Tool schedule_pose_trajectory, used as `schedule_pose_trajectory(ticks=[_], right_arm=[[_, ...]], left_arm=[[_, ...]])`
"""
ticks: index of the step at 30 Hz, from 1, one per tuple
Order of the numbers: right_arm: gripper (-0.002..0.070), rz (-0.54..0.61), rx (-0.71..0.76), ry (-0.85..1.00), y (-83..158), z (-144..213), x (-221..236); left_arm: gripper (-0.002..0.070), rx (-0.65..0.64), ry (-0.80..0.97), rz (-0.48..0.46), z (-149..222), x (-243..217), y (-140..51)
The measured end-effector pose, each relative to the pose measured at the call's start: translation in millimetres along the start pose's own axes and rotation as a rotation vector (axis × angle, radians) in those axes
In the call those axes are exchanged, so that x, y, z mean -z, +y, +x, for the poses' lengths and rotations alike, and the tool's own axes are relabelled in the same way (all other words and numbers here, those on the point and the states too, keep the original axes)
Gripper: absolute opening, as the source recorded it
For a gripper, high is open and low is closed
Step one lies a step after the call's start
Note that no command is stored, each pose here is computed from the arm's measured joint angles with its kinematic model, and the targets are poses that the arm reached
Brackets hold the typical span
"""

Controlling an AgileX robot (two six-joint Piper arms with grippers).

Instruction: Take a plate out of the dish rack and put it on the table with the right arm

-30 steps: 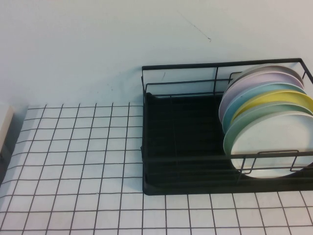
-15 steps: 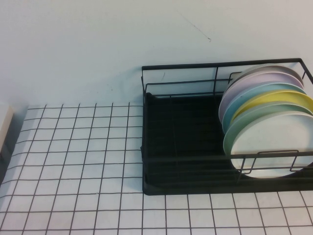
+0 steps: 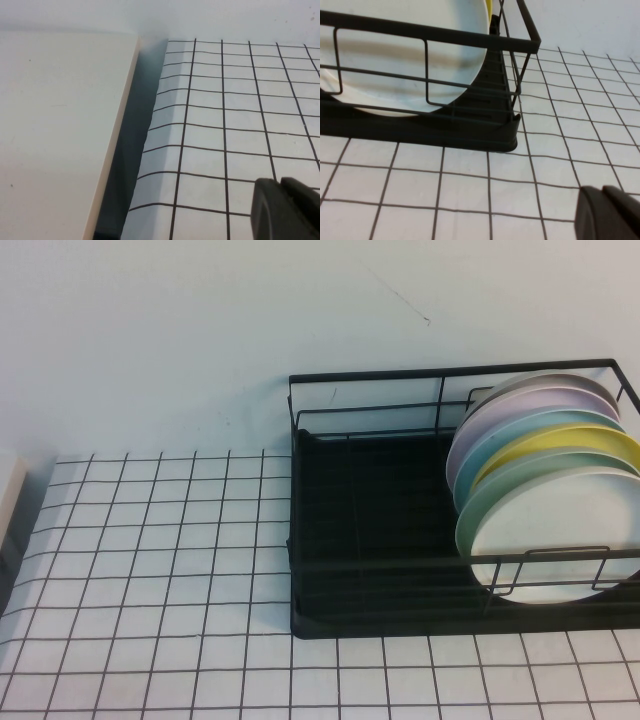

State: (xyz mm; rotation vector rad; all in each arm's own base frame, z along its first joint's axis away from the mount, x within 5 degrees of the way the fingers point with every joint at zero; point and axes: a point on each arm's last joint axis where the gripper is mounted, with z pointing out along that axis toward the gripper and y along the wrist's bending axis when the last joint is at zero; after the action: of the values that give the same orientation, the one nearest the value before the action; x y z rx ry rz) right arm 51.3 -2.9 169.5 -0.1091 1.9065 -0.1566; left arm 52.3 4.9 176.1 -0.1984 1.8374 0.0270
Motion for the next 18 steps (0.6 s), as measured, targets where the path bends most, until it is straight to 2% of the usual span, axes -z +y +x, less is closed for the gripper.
schedule_pose_trajectory(ticks=[10, 18], right_arm=[[-0.0002, 0.0, 0.0, 0.0, 0.0, 0.0, 0.0], [-0.0002, 0.0, 0.0, 0.0, 0.0, 0.0, 0.0]], left_arm=[[-0.0003, -0.018, 0.005, 0.052, 0.3, 0.2, -2.8], [-0.0003, -0.017, 0.005, 0.054, 0.3, 0.2, -2.9]])
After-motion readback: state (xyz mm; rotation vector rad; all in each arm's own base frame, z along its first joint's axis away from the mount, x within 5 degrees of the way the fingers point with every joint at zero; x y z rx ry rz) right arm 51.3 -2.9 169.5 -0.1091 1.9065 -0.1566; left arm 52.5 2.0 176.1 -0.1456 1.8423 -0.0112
